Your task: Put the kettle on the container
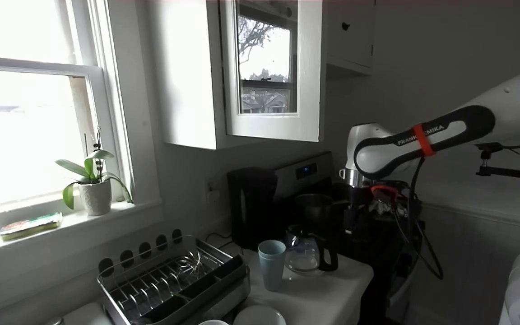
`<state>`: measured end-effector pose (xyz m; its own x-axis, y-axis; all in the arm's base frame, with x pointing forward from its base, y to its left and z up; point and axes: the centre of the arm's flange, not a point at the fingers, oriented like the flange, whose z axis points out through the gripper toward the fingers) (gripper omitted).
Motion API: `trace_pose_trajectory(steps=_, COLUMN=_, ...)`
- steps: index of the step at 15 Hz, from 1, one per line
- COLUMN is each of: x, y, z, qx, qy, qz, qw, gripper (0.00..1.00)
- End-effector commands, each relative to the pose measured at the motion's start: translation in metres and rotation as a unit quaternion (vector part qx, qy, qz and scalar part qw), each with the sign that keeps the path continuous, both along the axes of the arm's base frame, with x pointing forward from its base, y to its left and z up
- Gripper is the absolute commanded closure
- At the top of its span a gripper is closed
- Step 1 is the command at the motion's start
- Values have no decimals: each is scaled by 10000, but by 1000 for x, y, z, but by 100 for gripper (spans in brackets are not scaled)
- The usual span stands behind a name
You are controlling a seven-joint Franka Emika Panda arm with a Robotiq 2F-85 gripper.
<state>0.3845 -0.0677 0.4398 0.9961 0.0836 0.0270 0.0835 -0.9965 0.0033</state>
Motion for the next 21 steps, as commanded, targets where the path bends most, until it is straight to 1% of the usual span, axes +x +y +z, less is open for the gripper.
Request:
trace_pose_trajectory(steps=1, x=19, y=8, z=-17, qx=-253, qy=-226, qz=581, qw=9977, gripper=0)
trace_pose_trajectory(steps=2, x=25, y=8, z=-22, qx=-172, qy=-104, qz=671, qw=9975, gripper=0)
trace_pose_trajectory(steps=3, x=30, y=8, z=-25, qx=9, qy=165, qz=741, qw=9971, gripper=0)
trace_pose_trajectory(steps=4, x=15, y=11, z=-19, qx=-104, qy=-53, qz=540, qw=9985, gripper=0)
trace_pose_trajectory(steps=6, x=19, y=11, z=-28, qx=-83, qy=75, qz=652, qw=9978, gripper=0)
trace_pose_trajectory(steps=9, x=23, y=10, z=-30, qx=-83, qy=117, qz=678, qw=9976, gripper=0)
trace_pose_trajectory(steps=11, x=26, y=12, z=-33, qx=-27, qy=-35, qz=752, qw=9972, gripper=0)
trace_pose_trajectory(steps=13, x=29, y=11, z=-34, qx=-101, qy=-104, qz=743, qw=9971, gripper=0)
trace_pose_trajectory(steps=17, x=38, y=10, z=-38, qx=-17, qy=-355, qz=680, qw=9971, gripper=0)
trace_pose_trajectory(steps=21, x=48, y=11, z=-47, qx=120, qy=-474, qz=576, qw=9971, gripper=0)
